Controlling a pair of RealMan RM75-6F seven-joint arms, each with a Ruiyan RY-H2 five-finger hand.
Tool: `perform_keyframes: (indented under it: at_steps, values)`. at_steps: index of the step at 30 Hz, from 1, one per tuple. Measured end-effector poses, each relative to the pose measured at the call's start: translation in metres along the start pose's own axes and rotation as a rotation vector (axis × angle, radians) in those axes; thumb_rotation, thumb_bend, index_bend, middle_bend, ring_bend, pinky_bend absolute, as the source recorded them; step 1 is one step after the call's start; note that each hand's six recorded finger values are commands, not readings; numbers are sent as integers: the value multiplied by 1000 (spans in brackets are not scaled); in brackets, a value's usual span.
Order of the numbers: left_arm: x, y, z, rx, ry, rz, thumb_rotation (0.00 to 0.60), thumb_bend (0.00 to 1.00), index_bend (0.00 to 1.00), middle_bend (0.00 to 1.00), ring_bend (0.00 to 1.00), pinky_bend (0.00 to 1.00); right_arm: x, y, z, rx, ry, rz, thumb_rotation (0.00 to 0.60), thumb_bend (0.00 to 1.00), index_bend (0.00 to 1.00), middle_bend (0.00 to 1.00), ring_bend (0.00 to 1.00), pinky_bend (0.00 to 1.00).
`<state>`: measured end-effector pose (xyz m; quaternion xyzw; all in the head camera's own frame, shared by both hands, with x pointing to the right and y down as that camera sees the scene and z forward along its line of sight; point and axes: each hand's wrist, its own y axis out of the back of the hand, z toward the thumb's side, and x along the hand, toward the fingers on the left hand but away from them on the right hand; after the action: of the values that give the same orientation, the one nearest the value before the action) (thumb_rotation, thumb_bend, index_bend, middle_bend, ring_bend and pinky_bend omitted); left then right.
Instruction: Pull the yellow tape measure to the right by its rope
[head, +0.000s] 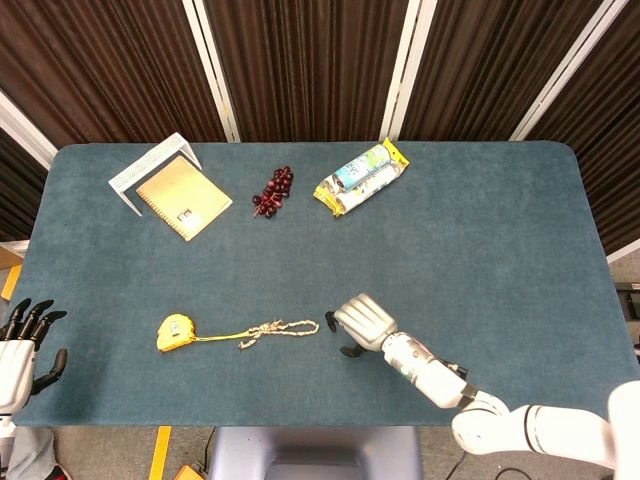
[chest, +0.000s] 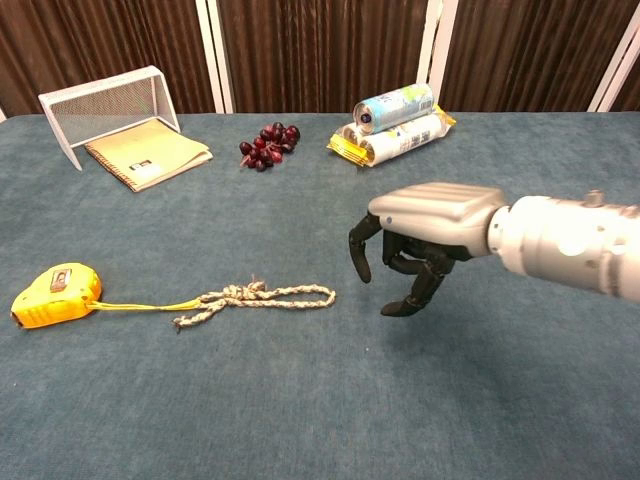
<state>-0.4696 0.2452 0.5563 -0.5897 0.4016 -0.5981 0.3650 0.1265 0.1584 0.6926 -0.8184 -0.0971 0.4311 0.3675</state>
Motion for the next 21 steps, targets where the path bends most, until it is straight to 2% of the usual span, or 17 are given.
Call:
perform_keyframes:
  at_steps: [4, 8, 21]
  values:
    - [0, -1, 0, -1, -1, -6, 600, 441, 229, 138, 52, 311, -20, -12, 3, 1, -24, 27, 600, 337, 573, 1000, 1000, 1000]
    - [1, -1, -1, -5, 2, -6, 600, 440, 229, 138, 52, 311, -30, -18, 13, -6, -8, 46, 600, 337, 573, 1000, 1000, 1000]
    - [0, 1, -1, -11, 0, -1, 600, 441, 229, 138, 52, 311, -51, -17, 25, -20, -2, 30, 600, 337, 573, 1000, 1000, 1000]
